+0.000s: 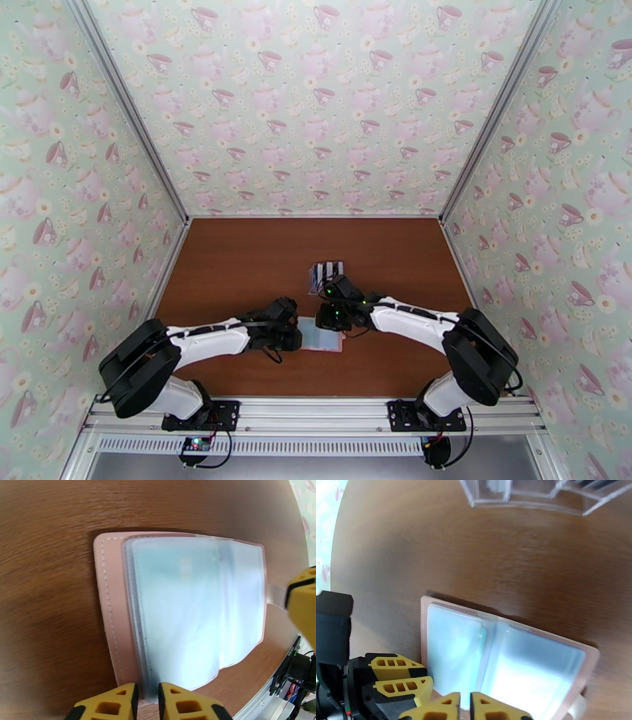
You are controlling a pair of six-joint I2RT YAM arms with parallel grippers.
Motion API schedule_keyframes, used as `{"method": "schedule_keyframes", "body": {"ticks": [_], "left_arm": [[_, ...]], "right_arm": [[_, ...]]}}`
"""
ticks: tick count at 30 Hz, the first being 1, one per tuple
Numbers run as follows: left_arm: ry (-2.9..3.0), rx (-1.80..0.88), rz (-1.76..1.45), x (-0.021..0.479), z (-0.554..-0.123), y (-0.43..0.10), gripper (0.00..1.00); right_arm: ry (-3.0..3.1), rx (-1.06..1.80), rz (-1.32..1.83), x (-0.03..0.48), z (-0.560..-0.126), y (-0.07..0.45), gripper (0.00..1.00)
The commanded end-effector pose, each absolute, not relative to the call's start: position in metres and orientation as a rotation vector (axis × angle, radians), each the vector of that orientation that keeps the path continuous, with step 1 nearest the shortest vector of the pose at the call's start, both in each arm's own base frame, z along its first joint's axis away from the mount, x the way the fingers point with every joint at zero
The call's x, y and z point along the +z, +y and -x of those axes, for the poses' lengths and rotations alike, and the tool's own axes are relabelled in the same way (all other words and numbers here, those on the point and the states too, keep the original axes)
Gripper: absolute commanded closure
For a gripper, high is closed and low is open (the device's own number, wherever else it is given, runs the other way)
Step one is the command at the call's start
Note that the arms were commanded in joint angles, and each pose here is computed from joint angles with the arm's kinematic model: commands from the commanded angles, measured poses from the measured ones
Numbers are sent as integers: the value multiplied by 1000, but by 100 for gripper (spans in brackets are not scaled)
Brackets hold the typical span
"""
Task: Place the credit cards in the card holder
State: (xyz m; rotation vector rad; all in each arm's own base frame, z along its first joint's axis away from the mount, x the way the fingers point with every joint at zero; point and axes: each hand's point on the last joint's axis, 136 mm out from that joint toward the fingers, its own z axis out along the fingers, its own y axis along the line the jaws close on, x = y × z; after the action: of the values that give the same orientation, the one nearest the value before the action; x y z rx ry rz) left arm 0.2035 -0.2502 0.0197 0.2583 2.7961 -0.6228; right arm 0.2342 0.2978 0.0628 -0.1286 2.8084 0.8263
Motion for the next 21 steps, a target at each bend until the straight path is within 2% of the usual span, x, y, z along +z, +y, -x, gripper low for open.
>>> {"method": "schedule_keyframes", "body": {"ticks": [1, 13, 17, 21], "left_arm": [[2829, -528, -277, 12, -204, -241, 80], [2842, -521, -277, 7, -202, -240, 84], [2845, -510, -270, 7, -203, -239, 79], [2839, -497, -270, 13, -205, -237, 70]], "right_arm": [[2801, 944, 158, 60, -228, 315, 90], [2850, 1021, 111, 27, -215, 318, 93], [2863, 1039, 84, 13, -213, 317, 93], [2908, 937, 62, -4, -210, 305, 92]]}}
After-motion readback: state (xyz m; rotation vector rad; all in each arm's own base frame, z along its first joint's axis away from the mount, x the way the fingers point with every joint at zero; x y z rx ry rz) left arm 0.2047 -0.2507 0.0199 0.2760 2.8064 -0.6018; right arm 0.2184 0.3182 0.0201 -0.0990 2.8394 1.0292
